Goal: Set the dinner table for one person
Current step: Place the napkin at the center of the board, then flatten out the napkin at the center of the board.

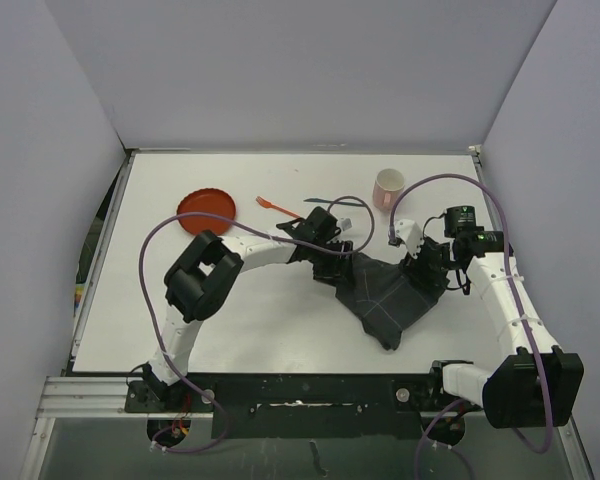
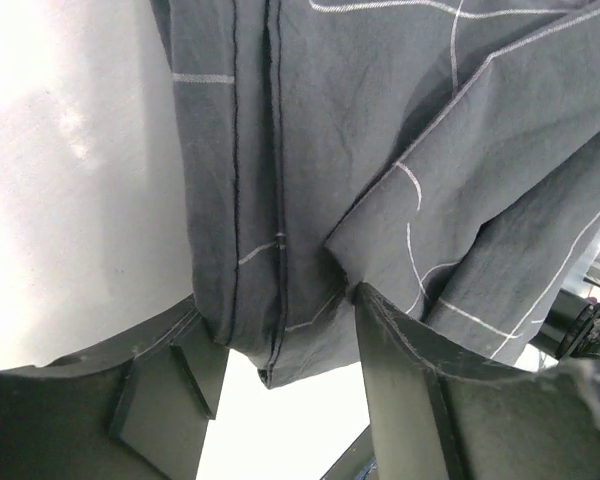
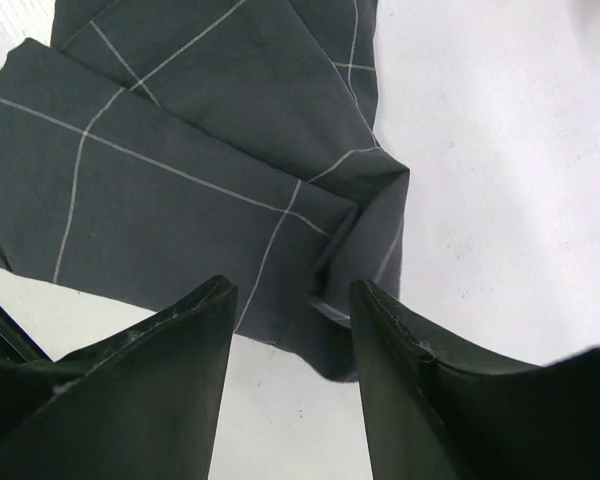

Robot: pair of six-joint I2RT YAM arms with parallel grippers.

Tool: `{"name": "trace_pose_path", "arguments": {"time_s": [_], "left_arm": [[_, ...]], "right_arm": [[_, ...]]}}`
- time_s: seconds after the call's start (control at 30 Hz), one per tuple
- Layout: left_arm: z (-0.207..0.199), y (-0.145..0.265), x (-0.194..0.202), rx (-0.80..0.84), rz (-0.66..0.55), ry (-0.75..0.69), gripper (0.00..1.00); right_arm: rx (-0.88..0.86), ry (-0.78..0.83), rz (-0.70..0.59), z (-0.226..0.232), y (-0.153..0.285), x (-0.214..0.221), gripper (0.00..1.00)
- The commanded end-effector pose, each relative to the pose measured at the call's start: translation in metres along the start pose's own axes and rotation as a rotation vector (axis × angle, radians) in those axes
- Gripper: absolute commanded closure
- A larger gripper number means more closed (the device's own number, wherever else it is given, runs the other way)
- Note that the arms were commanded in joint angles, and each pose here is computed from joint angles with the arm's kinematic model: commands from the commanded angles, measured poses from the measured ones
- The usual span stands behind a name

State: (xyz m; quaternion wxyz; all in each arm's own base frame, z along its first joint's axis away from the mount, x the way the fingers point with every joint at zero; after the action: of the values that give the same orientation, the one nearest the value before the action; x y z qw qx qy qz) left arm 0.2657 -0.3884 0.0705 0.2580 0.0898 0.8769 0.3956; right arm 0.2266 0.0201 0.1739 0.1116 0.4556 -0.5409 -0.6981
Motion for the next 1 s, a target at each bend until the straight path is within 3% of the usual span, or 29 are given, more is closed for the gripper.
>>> {"name": "trace_pose_path", "arguments": {"time_s": [0.0,0.13,0.17,0.23,0.43,0.6,0.73,0.83,0.97], "left_arm": [[-0.002,0.01,0.008,-0.003,0.026,-0.038,0.52],[-0.014,0.035,0.005,-0.004,0.005,-0.073,0.65],[-0.016,0.039,0.005,-0.005,0.002,-0.075,0.74],[-0.025,0.053,0.0,-0.002,-0.027,-0.086,1.0],[-0.057,0.111,-0.028,-0.011,-0.149,-0.152,1.0],[-0.084,0.196,-0.058,-0.037,-0.307,-0.199,1.0],[-0.085,0.252,-0.07,-0.032,-0.4,-0.146,1.0],[-0.068,0.26,-0.064,-0.07,-0.396,-0.095,1.0],[-0.015,0.223,-0.035,-0.13,-0.263,0.038,1.0]], "right_arm": [[0.053,0.014,-0.055,-0.006,0.01,-0.011,0.51],[0.049,0.007,-0.057,-0.006,0.007,-0.01,0.53],[0.05,0.005,-0.058,-0.006,0.007,-0.01,0.54],[0.053,0.006,-0.062,-0.006,0.008,-0.011,0.56],[0.087,0.0,-0.081,-0.01,0.013,-0.016,0.63],[0.081,-0.01,-0.102,-0.009,0.014,-0.021,0.62],[0.069,-0.019,-0.111,-0.008,0.011,-0.023,0.62],[0.061,-0.027,-0.114,-0.007,0.009,-0.025,0.62],[0.047,-0.027,-0.113,-0.005,0.007,-0.025,0.62]]}}
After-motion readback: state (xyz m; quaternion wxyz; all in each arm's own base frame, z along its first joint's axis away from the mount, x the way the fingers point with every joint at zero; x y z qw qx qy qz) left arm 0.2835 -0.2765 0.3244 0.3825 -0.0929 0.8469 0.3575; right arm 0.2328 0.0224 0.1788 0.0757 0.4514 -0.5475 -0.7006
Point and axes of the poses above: each gripper's point midway between its finger pads, its own y axis back along the fingers, its own z axis along the line the jaws close on, x = y × z, the point moved 5 cm from there along y, back along the fingers, and after that the axes turned 14 degrees about -y, right-handed, at the moved point
